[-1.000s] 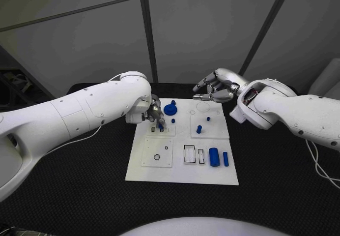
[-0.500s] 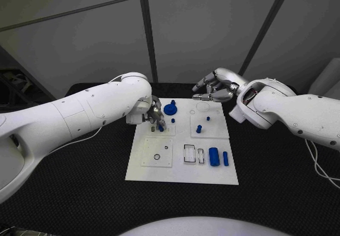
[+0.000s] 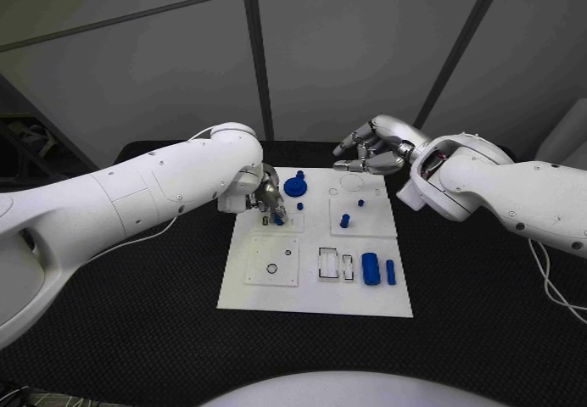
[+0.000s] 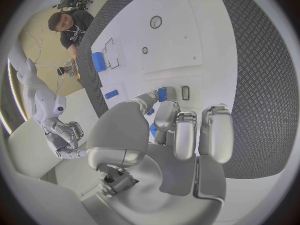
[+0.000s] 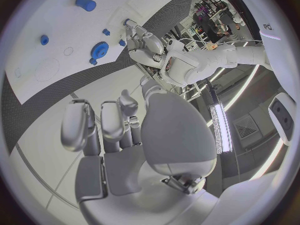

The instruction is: Assemble the parts on the task board

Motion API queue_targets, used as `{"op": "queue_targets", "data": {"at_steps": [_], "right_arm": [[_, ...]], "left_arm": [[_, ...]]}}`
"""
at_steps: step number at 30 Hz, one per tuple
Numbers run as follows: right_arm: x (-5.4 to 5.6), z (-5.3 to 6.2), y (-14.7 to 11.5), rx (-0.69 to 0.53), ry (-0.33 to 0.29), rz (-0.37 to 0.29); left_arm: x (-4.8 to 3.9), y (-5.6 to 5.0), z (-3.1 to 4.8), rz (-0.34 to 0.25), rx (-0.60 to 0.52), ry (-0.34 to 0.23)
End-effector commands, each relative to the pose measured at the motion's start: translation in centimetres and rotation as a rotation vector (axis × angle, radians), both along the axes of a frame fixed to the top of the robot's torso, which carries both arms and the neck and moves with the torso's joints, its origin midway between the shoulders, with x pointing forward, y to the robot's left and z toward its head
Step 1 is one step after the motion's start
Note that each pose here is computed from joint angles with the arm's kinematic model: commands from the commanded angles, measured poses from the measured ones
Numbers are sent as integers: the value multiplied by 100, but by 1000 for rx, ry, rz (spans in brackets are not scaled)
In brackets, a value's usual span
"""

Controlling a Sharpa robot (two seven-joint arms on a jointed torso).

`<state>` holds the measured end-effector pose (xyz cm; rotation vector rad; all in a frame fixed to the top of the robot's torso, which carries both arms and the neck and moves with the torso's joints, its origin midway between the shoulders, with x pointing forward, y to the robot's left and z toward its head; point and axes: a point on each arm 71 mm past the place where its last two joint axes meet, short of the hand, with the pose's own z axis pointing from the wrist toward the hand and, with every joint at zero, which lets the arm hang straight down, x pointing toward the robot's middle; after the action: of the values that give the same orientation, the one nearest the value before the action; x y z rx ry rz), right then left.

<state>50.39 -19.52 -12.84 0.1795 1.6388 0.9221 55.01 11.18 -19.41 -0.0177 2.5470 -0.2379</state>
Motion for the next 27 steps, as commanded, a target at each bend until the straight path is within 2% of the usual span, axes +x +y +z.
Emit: {"op": "queue_targets", "data": {"at_steps": [1, 7, 20, 27], "right_arm": [[-3, 15, 12, -1, -5, 11], [-5, 16, 10, -1, -5, 11], [-10, 16, 11, -2, -4, 11], [-13, 18, 5, -3, -4, 10]], "left_arm": [[-5, -3, -8, -15, 11, 11], [4, -9, -21, -9, 10, 11], [-19, -29, -128, -8, 18, 33], [-22, -31, -149, -1, 16, 35]]}}
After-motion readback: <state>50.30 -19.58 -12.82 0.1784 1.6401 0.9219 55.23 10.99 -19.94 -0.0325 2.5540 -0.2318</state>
